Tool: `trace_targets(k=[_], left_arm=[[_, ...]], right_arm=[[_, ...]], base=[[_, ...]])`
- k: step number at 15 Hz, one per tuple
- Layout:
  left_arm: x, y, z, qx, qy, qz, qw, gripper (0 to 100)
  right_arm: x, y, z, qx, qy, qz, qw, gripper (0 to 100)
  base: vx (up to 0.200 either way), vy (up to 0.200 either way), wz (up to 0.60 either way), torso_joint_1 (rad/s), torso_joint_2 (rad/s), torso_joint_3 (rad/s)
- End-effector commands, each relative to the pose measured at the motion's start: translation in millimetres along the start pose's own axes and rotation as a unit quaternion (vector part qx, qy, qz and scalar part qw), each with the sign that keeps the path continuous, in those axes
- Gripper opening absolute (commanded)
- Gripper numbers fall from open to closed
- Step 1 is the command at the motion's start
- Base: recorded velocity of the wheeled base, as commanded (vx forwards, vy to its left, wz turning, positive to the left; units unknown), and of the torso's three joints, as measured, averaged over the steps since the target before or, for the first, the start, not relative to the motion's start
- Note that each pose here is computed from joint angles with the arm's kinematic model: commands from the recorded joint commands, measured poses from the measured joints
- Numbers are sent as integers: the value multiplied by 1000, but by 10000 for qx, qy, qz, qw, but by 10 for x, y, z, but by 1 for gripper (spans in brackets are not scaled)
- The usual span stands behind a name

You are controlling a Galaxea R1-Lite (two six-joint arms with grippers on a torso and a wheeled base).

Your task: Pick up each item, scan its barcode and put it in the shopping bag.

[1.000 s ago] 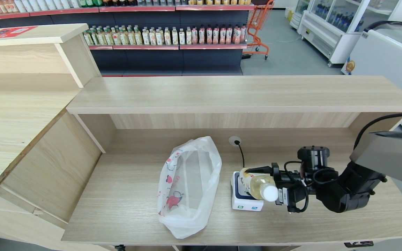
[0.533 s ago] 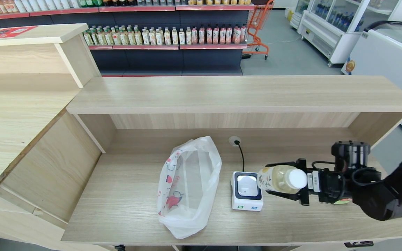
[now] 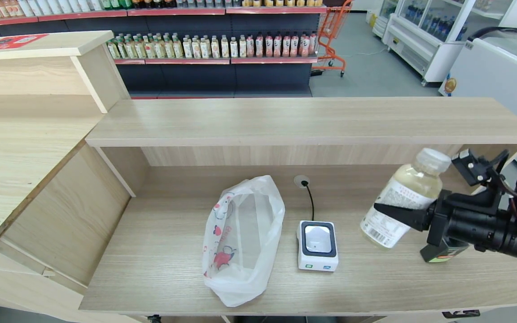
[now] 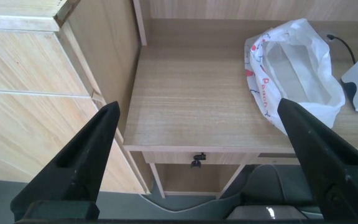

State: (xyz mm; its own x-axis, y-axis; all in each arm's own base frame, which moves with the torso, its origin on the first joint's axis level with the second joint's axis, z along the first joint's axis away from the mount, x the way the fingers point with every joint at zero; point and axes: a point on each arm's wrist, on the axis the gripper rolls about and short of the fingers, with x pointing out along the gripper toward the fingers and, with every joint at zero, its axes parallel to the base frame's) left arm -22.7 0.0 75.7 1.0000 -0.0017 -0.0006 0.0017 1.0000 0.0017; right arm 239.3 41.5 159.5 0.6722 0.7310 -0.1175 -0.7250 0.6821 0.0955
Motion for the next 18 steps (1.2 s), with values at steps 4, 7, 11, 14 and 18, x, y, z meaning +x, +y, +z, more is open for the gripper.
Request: trace_targets(k=[4,7,11,14,18], left_arm=[[0,0,0,-1,-3,1,10000,100],[1,0,1,7,4,1,10000,100],[1,0,1,7,4,1,10000,100],[1,0,1,7,4,1,10000,100],[0,0,0,7,-3,1,10000,100]], right_arm=[[55,85,105,185,31,-22,9998,0],[48,95,84,207,62,-22,9998,0],[0,132,67,217,74,-30,9997,0],[-25,151,54,240,105,-31,9997,0],[-40,162,56,256,135,-62,9996,0]], base=[[0,0,0,0,0,0],[0,0,0,0,0,0],[0,0,0,0,0,0],[-200,0,0,7,5,1],[0,0,0,0,0,0]])
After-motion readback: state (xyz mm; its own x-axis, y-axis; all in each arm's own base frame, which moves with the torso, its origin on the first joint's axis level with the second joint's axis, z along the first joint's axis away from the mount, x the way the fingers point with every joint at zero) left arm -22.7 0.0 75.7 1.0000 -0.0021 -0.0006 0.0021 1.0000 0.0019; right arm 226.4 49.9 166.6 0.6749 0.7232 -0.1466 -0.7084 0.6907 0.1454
